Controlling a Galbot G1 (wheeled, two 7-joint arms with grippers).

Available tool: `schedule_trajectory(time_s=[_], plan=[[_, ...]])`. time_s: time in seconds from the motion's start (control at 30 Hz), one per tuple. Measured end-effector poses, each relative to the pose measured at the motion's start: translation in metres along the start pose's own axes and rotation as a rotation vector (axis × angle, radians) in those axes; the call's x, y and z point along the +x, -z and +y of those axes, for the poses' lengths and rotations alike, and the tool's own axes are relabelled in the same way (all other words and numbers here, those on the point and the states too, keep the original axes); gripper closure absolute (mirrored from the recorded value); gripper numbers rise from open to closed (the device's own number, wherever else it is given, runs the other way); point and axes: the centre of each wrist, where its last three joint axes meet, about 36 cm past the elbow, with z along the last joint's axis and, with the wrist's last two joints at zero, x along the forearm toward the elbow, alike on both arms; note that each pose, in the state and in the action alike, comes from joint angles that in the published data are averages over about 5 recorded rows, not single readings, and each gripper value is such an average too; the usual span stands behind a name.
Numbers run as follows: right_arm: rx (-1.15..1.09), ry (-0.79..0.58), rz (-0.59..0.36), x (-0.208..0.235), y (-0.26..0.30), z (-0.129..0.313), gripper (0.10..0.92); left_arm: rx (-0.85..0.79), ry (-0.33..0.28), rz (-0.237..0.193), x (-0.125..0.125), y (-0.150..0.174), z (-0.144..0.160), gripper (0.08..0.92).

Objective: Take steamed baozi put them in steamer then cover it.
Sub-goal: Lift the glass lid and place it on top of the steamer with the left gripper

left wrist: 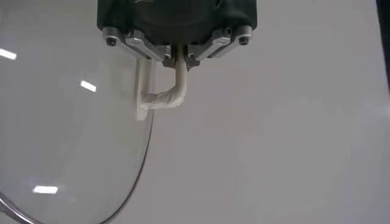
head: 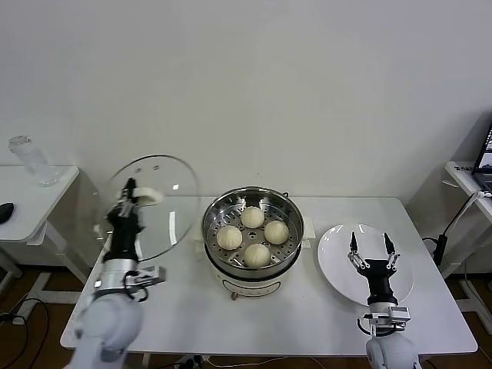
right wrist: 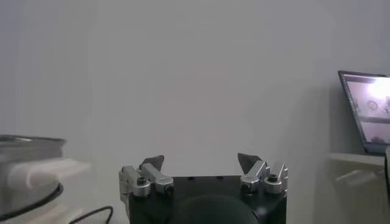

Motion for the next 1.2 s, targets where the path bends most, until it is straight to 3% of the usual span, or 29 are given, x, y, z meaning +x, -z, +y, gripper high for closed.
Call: schedule_trajectory(time_s=[0.3, 0.63, 1.2], plan=[[-0.002, -0.025, 0.013, 0.002, -0.007, -0.001, 0.200, 0.090, -0.087, -0.067, -0.015, 0.083, -0.015, 0.803], [0.000, -0.047, 0.023, 0.004, -0.012, -0.005, 0.200, 0.041, -0.185, -0.159, -0.023, 0.151, -0.033, 0.803], [0.003, -0.057, 0.024, 0.005, -0.016, -0.008, 0.200, -0.127, -0.284, -0.205, -0.016, 0.192, -0.056, 0.803]])
